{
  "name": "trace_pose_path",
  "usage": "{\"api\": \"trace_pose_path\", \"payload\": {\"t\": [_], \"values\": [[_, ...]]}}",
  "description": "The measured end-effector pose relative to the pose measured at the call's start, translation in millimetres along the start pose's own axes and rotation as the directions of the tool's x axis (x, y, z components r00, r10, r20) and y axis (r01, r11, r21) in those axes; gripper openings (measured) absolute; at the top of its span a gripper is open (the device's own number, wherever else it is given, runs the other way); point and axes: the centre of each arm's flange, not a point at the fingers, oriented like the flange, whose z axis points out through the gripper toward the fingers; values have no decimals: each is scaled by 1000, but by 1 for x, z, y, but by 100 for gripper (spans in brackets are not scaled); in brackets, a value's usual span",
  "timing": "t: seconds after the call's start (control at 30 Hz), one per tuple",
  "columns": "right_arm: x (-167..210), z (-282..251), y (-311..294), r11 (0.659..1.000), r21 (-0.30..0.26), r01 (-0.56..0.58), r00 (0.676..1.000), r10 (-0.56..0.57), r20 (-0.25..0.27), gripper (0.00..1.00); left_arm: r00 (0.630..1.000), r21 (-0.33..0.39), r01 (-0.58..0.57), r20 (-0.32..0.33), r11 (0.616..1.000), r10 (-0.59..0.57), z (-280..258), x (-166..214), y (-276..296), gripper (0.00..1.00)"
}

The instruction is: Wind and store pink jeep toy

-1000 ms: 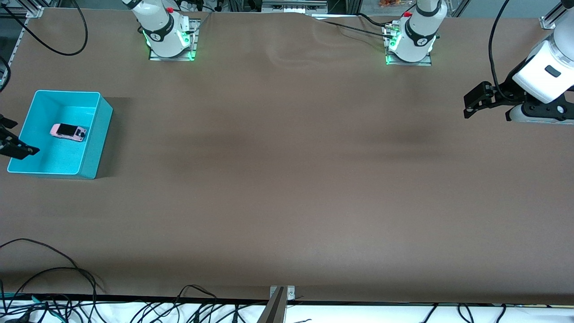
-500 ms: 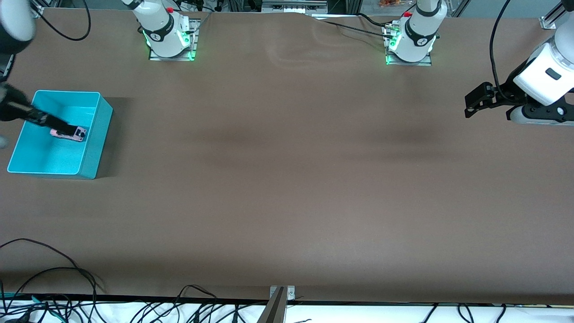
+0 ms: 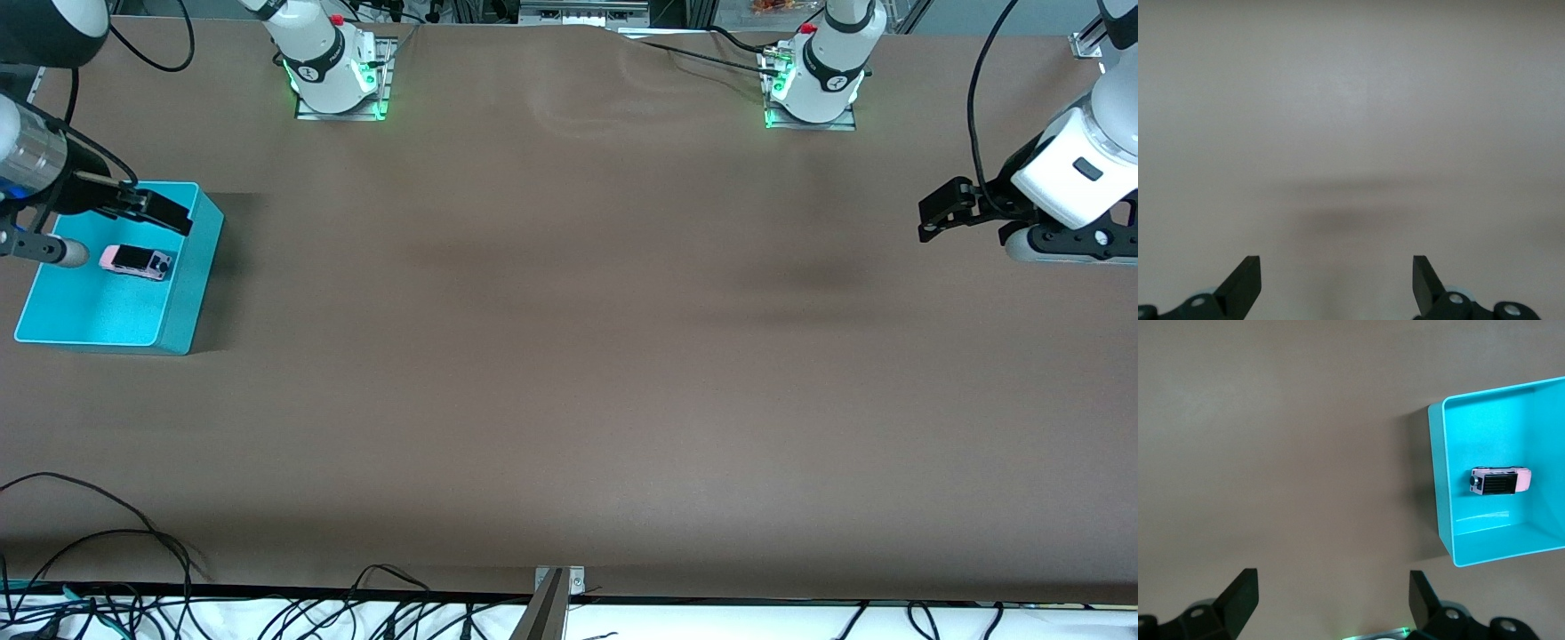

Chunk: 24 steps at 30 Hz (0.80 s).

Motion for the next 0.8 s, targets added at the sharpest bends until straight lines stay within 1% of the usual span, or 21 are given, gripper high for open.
{"api": "trace_pose_path", "payload": {"t": [0.07, 0.2, 0.33, 0.53, 0.67, 0.8], "values": [[-1, -2, 1, 1000, 0, 1, 1000, -1, -1, 100, 1000, 0, 2, 0, 1000, -2, 0, 0, -6, 100], [-2, -2, 1, 1000, -1, 4, 1000, -4, 0, 100, 999, -1, -36, 0, 999, 36, 0, 1, -13, 100], [-4, -2, 1, 1000, -4, 21, 1000, -20, 11, 100, 999, -1, -49, 0, 999, 49, 0, 1, -14, 100], [-7, -4, 2, 998, -6, 57, 998, -57, 29, 100, 999, -1, -42, 0, 999, 42, 0, 1, -19, 100], [-9, -6, 2, 998, -7, 69, 997, -69, 30, 100, 999, -2, -36, 0, 999, 36, 0, 2, -24, 100], [-10, -9, 2, 994, -5, 112, 993, -112, 27, 100, 999, -2, -35, 0, 999, 35, 0, 2, -24, 100]]}}
